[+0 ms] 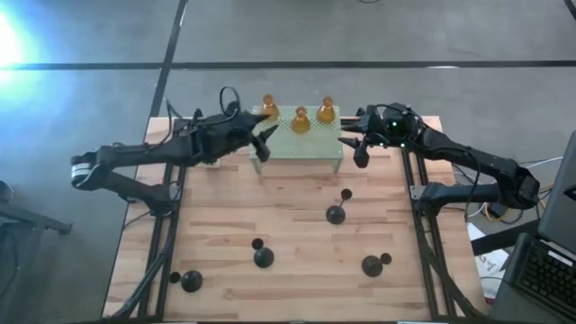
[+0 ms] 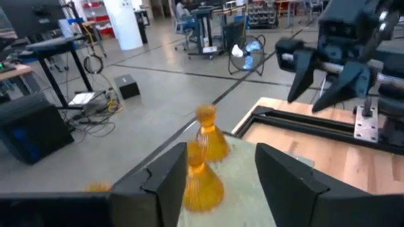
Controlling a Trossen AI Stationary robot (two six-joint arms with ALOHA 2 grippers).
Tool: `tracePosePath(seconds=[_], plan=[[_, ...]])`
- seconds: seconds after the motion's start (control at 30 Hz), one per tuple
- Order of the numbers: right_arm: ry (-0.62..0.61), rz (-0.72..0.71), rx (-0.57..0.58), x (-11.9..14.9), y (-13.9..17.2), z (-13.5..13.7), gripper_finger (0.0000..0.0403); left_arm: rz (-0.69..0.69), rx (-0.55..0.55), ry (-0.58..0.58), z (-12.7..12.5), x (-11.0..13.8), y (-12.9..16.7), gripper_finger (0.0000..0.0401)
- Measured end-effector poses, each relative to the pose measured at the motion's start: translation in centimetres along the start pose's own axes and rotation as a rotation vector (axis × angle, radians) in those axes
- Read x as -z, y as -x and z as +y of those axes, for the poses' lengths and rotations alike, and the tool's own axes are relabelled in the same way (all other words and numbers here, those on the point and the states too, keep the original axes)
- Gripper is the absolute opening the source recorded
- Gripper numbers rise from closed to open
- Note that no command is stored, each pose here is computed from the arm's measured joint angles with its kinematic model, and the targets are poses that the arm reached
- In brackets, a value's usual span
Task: Pick & Place candle stick holders
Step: Put the yellow glass candle holder on the shelf
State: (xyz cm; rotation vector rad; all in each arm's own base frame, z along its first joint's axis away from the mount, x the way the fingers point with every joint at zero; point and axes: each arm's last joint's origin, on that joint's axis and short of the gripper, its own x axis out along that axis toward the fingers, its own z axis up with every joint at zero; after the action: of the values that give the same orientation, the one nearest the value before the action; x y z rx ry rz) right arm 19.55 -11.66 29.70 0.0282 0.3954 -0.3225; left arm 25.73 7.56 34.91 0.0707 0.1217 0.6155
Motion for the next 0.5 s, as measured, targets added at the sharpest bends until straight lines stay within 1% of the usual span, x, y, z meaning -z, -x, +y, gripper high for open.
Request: tracePosePath(seconds=[0.1, 0.3, 0.43, 0.5], plan=[[0.010, -0.012, -0.022, 0.0, -1.2, 0.4, 0.0131, -0.010, 0.024, 0.036, 0.2, 1.9, 1.2, 0.0159], [-0.009, 0.011, -0.026, 0.4, -3.8, 0.0, 0.0064, -0.066, 0.086, 0.064, 0.7, 4.4, 3.3, 0.0098], [-0.032, 0.014, -0.026, 0.8, -5.7, -0.3, 0.0018, -0.102, 0.119, 0.075, 1.0, 5.1, 4.5, 0.0055], [-0.036, 0.030, -0.028, 0.9, -6.4, -0.4, 0.0011, -0.112, 0.119, 0.078, 1.2, 5.3, 4.8, 0.0033]])
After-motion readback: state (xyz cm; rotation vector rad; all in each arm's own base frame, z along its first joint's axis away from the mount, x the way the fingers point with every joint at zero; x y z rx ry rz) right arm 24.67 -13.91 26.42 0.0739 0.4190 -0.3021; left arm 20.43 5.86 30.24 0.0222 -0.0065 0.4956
